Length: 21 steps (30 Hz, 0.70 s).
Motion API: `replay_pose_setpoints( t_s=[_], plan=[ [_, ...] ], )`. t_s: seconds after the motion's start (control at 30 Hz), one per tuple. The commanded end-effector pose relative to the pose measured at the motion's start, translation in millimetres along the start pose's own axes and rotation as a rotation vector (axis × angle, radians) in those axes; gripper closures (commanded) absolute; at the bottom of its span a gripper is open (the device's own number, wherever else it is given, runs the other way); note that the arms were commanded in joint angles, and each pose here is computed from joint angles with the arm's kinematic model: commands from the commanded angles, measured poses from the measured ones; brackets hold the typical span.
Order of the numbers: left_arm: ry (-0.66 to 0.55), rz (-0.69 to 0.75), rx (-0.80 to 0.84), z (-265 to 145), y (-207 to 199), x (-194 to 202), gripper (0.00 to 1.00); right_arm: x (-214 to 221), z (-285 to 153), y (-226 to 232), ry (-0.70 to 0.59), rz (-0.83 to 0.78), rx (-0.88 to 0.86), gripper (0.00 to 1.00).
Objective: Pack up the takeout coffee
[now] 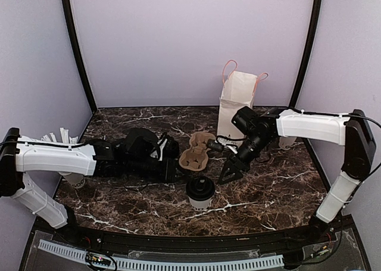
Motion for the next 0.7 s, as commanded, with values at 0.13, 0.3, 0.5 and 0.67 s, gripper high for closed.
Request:
replay_pose_setpoints(
  t_s=[0.13,0.3,0.5,0.67],
  plan=[
    [0.075,-0.057,0.02,8,4,9,0.57,5,13,27,0.01,0.03,-0.206,0.34],
    [0.072,-0.055,0.032,12,3,8,0.59,4,23,29,0.028,0.023,-0.206,0.37],
    [0.084,-0.054,0.032,19,3,8,0.61,4,25,23,0.03,0.034,-0.177,0.4],
    [0.095,-0.059,0.022,24,7,11,0.62,4,31,15,0.042,0.048,-0.158,0.43]
  ],
)
Point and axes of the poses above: each gripper's point midway between its finger pads, its own z axis out along the fingers, its own y axis along the line the jaws close on, x = y × z, the point moved 3 cm from there along -z, back along the fingers, and after that the axes turned 4 degrees about -z, right-handed, at the moved point
